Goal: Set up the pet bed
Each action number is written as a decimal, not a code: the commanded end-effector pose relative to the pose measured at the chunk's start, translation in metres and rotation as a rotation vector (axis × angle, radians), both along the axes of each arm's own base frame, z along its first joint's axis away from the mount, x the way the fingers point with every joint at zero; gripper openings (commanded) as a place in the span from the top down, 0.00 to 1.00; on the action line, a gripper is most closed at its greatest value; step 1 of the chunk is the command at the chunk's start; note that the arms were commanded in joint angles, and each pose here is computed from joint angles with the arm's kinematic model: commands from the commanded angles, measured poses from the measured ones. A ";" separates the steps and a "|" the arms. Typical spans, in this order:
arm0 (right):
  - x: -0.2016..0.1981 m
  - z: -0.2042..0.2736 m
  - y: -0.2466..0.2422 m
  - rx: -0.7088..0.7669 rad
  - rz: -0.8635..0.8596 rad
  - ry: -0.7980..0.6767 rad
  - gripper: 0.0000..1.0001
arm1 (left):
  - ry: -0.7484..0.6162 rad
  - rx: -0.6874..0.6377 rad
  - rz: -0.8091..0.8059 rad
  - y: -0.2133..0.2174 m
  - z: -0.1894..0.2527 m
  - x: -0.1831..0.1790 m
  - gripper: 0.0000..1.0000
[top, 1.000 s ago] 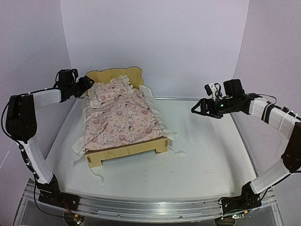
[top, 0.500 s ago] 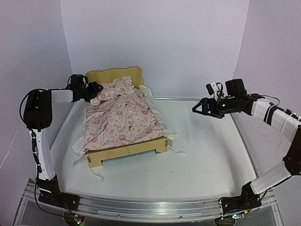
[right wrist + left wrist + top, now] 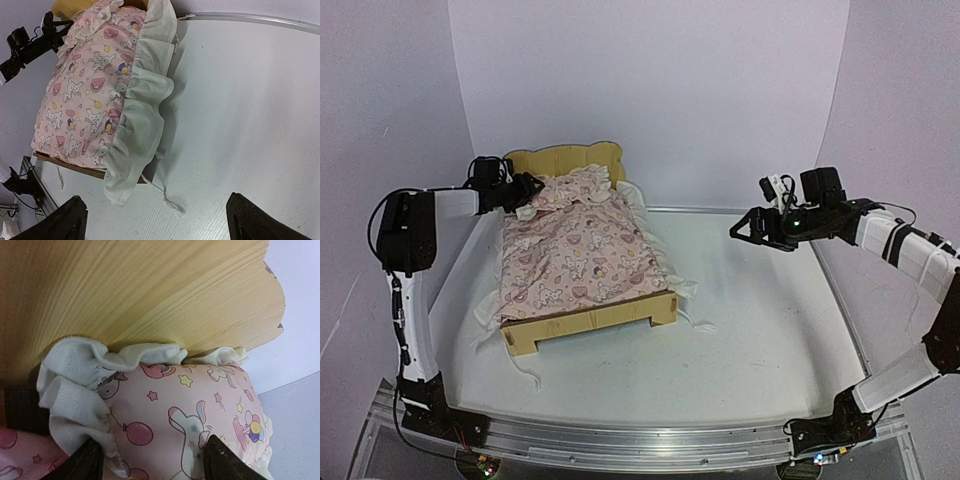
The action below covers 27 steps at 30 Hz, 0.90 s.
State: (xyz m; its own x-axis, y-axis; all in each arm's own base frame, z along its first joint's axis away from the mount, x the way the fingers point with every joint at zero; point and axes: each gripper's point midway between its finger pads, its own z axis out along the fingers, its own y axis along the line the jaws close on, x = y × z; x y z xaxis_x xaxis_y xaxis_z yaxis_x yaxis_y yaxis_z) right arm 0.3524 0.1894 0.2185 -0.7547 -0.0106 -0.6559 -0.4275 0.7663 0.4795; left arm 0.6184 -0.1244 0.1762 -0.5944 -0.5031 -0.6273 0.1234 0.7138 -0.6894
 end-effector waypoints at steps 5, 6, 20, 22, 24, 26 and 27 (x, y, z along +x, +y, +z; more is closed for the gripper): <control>0.019 0.012 -0.051 -0.203 -0.232 -0.114 0.02 | -0.339 0.357 0.097 0.044 0.163 -0.079 0.17; 0.020 0.013 -0.060 -0.227 -0.262 -0.125 0.02 | -0.342 0.402 0.123 0.052 0.173 -0.092 0.16; -0.060 0.180 -0.157 -0.228 -0.602 -0.741 0.02 | -0.789 0.527 0.333 0.094 0.328 -0.345 0.13; -0.076 0.203 -0.159 -0.197 -0.616 -0.802 0.02 | -0.832 0.510 0.353 0.097 0.339 -0.362 0.13; -0.088 0.217 -0.163 -0.176 -0.636 -0.840 0.02 | -0.856 0.505 0.360 0.097 0.345 -0.370 0.12; -0.095 0.223 -0.164 -0.167 -0.638 -0.856 0.02 | -0.860 0.503 0.358 0.097 0.346 -0.371 0.12; -0.098 0.223 -0.161 -0.160 -0.620 -0.874 0.02 | -0.857 0.501 0.355 0.096 0.346 -0.370 0.12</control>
State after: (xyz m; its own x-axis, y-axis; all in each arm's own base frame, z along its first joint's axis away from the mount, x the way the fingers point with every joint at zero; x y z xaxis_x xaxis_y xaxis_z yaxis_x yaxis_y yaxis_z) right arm 0.2570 0.0290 0.4324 0.0262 0.1030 -0.9943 -0.0899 0.9909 0.1003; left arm 0.2347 -0.0304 0.5327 0.3106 -0.1501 -0.9386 0.1832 0.9784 -0.0958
